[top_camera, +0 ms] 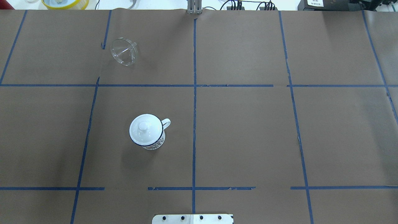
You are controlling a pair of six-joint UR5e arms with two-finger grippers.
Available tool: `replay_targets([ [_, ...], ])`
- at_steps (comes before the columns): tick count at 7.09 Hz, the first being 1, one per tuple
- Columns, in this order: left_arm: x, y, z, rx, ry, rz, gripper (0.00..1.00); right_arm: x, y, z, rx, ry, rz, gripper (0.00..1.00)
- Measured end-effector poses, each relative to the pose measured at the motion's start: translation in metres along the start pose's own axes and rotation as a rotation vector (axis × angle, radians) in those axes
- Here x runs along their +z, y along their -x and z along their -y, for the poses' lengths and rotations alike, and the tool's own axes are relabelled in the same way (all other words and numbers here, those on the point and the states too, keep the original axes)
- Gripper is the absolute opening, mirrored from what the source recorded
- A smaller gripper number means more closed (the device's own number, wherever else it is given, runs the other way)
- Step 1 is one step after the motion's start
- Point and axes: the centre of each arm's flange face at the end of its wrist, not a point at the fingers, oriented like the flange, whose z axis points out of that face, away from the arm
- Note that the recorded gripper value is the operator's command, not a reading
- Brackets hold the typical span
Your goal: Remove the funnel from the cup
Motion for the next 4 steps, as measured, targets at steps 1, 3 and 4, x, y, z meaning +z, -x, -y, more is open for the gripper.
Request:
replay_targets([
  [1, 0.0019, 0.0009, -0.0038, -0.003, 0.003, -0.003, 1.00, 0.0000, 0.0000, 0.0000, 0.000, 0.000, 0.000, 1.00],
  [3, 0.0047, 0.0028, -0.0082, -0.010, 0.009, -0.005, 1.00, 0.0000, 0.0000, 0.0000, 0.000, 0.000, 0.000, 1.00],
  [4, 0.0062, 0.0042, -0.0107, -0.013, 0.013, -0.004, 1.00, 0.0000, 0.0000, 0.0000, 0.000, 0.000, 0.000, 1.00],
])
